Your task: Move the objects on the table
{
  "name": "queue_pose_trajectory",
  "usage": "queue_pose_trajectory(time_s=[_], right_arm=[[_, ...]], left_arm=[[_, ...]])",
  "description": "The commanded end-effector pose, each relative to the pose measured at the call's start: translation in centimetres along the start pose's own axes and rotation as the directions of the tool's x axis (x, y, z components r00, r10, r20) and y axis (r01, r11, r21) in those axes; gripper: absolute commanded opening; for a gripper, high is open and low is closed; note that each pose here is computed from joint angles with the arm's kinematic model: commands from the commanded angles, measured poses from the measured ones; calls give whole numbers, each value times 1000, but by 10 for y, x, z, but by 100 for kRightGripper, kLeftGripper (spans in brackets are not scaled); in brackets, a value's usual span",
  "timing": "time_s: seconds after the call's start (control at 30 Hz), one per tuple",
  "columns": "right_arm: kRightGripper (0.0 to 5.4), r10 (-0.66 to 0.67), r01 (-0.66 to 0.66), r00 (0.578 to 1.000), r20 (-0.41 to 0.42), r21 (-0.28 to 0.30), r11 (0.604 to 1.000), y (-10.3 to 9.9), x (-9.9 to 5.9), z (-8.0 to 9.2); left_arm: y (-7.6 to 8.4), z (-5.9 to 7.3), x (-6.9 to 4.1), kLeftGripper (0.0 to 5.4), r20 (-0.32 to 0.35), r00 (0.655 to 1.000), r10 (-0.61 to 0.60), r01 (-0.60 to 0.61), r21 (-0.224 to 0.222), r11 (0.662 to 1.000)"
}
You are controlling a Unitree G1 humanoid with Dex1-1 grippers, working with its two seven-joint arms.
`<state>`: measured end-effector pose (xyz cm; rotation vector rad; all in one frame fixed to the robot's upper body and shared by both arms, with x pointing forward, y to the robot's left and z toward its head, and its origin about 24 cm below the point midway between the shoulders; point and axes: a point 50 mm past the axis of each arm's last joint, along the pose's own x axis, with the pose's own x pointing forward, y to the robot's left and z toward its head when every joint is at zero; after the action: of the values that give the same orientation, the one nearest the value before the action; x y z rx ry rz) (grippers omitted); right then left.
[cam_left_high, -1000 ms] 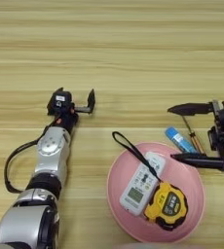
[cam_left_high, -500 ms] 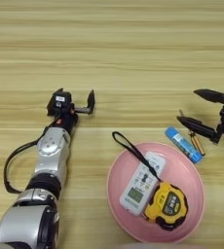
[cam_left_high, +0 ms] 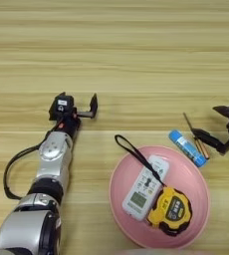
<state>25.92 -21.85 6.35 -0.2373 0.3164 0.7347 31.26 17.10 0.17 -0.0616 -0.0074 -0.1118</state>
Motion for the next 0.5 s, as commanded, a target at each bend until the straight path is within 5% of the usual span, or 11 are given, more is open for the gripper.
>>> queue_pose_trajectory(time_s=[0.03,0.27,0.5], right_arm=[[538,55,-55,997,-50,-10,998,14,2,-9],[538,15,-16,996,-84,-9,1000,11,1,-17],[538,52,-50,997,52,-21,998,15,-5,6]], left_arm=[[-1,-1,1,540,-11,1000,-1,1,-3,1000],[0,-1,1,540,-11,1000,1,-1,-3,1000],[1,-1,1,540,-15,1000,1,-1,-3,1000]])
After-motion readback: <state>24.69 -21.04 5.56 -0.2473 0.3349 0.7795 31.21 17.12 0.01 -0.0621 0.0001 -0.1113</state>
